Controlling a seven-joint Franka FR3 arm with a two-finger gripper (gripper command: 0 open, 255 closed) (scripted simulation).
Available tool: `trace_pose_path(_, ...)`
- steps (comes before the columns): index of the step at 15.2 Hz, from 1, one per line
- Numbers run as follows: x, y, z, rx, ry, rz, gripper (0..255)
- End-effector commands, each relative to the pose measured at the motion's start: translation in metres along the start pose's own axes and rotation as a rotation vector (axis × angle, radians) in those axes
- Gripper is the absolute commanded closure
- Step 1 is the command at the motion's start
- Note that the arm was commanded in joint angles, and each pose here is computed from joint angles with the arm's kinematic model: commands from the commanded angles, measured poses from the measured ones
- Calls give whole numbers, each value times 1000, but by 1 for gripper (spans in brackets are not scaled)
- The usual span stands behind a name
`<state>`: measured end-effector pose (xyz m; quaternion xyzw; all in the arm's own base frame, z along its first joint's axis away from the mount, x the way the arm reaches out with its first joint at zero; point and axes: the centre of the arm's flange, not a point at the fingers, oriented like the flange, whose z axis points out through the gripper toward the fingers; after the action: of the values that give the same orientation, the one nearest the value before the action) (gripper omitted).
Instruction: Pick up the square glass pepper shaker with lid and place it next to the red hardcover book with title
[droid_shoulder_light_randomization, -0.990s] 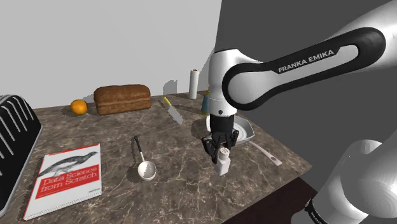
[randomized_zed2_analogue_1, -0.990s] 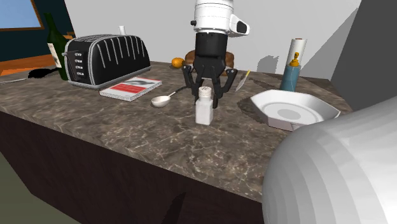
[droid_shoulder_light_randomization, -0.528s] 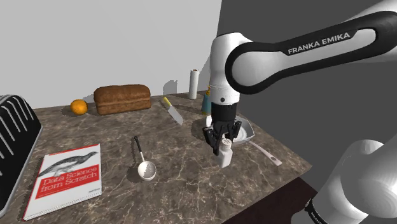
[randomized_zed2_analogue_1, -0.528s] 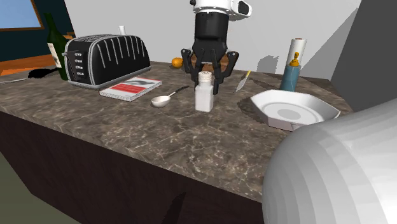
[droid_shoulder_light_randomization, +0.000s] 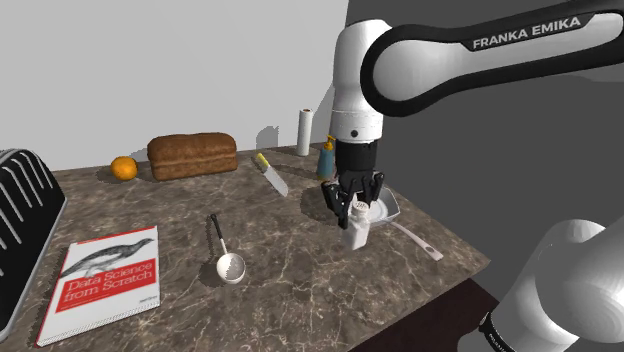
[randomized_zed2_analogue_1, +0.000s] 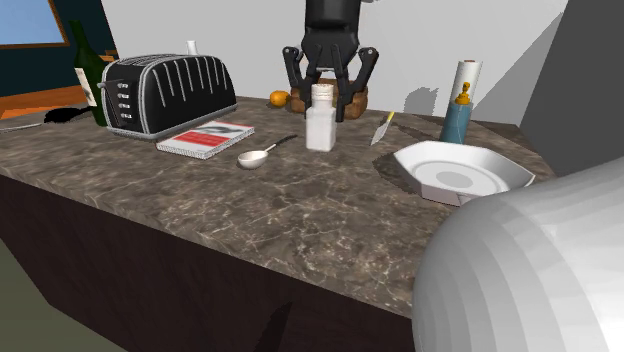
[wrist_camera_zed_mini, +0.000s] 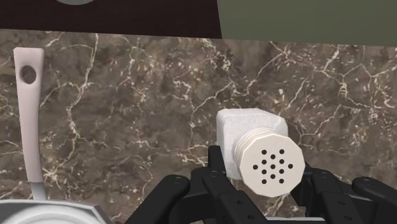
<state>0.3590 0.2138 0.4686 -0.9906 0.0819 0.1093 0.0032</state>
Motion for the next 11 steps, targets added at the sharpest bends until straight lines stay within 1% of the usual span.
trace_pose_path(1, -3, 1, -10, 0, 0, 0, 255)
trace_pose_path(5, -6, 1, -27, 0, 0, 0, 255)
trace_pose_path(11, 33, -67, -19, 0, 0, 0, 255)
